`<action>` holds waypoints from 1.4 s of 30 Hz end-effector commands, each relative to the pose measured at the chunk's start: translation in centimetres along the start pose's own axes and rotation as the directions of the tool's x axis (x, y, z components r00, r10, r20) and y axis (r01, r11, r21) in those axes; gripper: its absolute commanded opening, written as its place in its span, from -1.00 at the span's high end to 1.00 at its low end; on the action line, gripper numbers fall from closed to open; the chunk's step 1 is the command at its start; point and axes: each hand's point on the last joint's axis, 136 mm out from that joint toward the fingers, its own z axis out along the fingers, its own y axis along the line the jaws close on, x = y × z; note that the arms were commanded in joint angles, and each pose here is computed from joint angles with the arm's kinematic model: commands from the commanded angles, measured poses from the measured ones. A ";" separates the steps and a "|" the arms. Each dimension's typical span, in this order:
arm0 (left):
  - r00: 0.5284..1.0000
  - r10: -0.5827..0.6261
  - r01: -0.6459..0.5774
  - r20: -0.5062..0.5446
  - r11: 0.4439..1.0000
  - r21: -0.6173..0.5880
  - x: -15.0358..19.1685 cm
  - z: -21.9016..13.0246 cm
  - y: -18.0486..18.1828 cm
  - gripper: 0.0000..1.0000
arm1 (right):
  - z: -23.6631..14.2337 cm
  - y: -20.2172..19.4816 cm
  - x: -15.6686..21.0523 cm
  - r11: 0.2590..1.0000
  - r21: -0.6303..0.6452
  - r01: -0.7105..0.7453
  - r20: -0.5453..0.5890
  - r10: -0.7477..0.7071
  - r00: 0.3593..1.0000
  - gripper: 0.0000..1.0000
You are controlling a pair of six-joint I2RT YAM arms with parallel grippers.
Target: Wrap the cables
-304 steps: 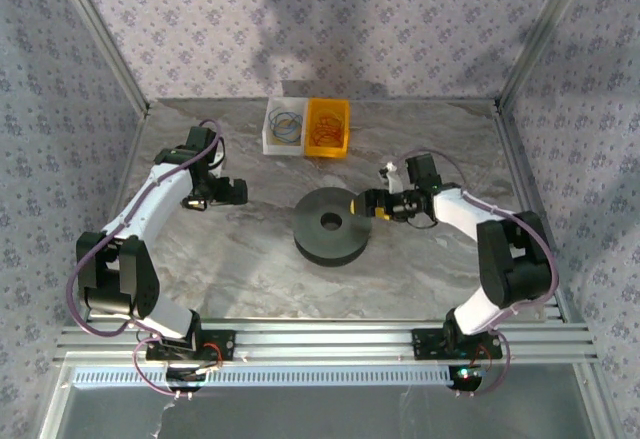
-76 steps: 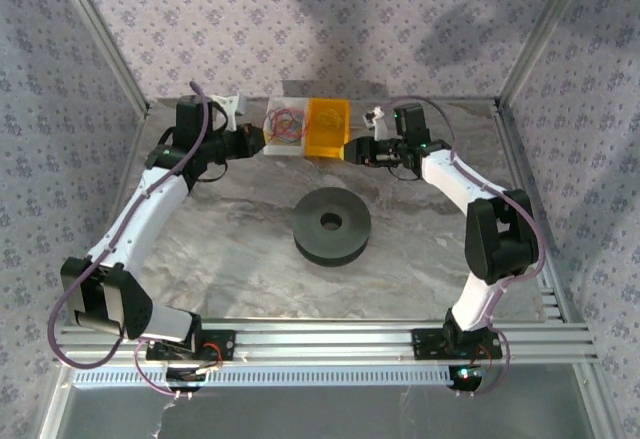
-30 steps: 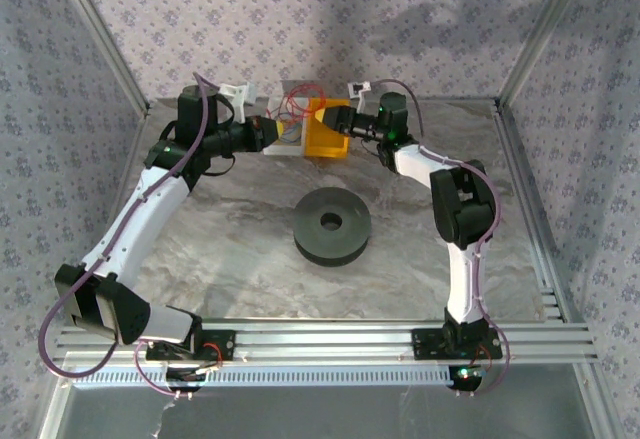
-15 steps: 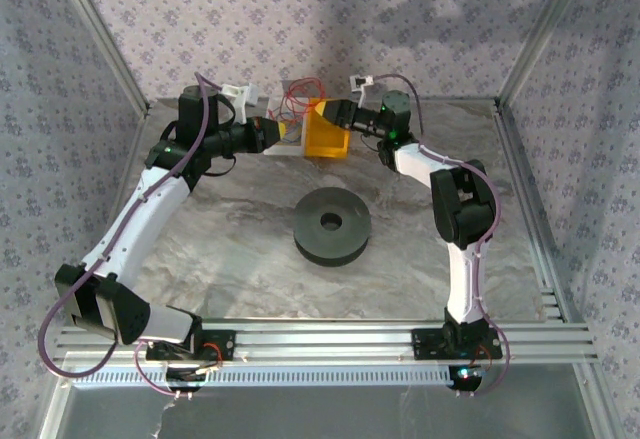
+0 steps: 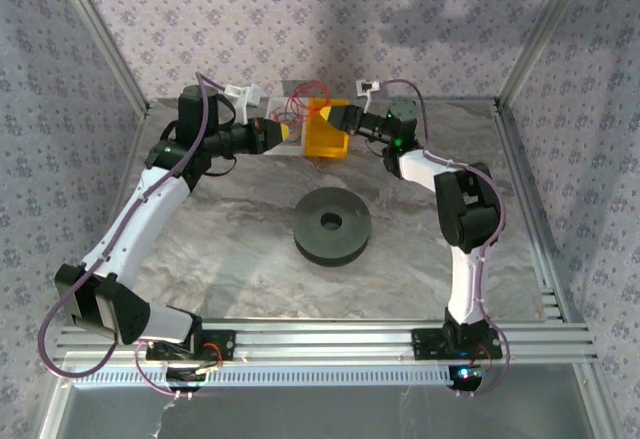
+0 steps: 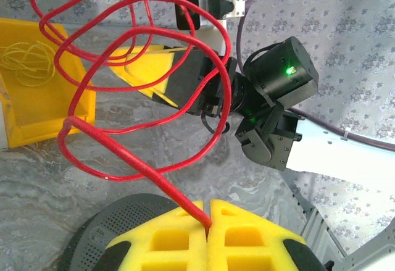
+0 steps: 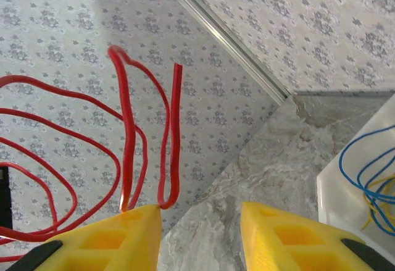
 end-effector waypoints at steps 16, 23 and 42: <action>1.000 0.022 -0.020 -0.020 0.996 0.090 0.5 0.1 -2.5 1.00 | -2.1 5.1 -3.6 0.983 -0.022 0.182 0.087 -0.180 0.980 0.42; 0.999 0.016 -0.013 -0.030 0.996 0.088 0.9 0.4 -2.2 1.00 | -2.6 5.4 -3.5 0.981 -0.009 0.194 0.080 -0.192 0.978 0.61; 0.999 0.007 -0.003 -0.045 0.998 0.070 1.5 0.8 -1.4 1.00 | -6.3 4.3 -2.7 0.973 0.126 0.194 0.063 -0.203 0.977 1.00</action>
